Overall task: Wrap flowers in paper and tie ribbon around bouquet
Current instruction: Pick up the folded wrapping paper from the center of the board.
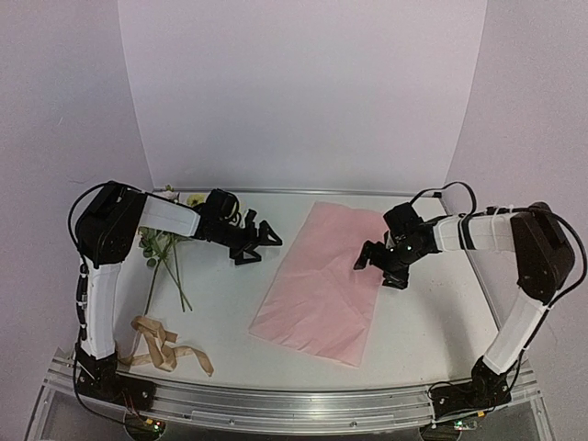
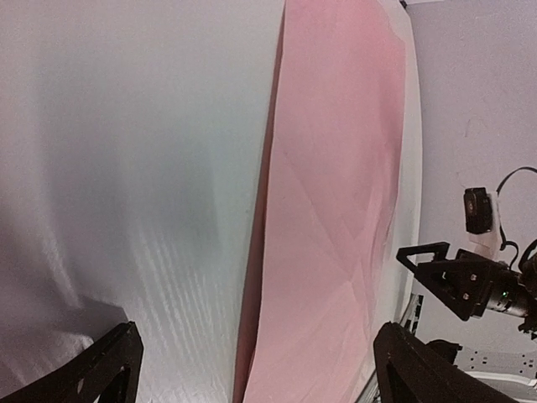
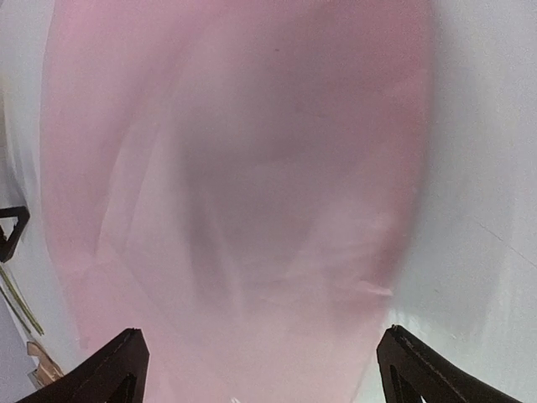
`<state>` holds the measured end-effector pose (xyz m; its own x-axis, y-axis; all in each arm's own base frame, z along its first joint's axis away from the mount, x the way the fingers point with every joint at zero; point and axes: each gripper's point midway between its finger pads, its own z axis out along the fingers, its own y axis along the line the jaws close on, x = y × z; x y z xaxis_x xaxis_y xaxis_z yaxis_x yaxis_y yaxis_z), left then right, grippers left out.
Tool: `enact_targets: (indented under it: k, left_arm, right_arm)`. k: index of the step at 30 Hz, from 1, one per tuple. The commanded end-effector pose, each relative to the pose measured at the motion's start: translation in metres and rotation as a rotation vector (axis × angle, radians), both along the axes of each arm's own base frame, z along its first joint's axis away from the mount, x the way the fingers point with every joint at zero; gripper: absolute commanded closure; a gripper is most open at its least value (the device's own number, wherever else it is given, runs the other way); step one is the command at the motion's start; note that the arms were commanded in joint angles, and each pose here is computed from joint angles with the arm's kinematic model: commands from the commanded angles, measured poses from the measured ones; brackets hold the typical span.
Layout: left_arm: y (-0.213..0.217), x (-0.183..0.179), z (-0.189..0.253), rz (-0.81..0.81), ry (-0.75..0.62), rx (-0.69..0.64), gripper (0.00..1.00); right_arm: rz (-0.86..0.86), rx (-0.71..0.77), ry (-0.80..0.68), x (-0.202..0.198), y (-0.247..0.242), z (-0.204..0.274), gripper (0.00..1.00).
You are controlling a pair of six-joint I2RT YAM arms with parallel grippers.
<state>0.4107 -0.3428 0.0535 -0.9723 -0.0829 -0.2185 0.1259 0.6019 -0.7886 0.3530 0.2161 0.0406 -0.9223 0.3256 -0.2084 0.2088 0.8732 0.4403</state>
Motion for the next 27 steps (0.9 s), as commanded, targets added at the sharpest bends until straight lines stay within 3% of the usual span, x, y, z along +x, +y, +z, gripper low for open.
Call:
enact_targets:
  k: [1,16,27]
  left_arm:
    - [-0.029,-0.01,-0.009,-0.122,0.001,0.043,0.02]
    - [-0.065,-0.011,-0.028,-0.164,0.045,0.083,0.18]
    - [-0.069,-0.02,0.034,-0.144,0.019,-0.05,0.33]
  right_arm:
    - [-0.114,-0.015,-0.087,0.0,-0.034,0.027,0.02]
    - [-0.098,0.091,0.019,0.014,-0.039,-0.034,0.02]
    - [-0.072,0.133,0.04,0.023,-0.021,-0.043,0.02]
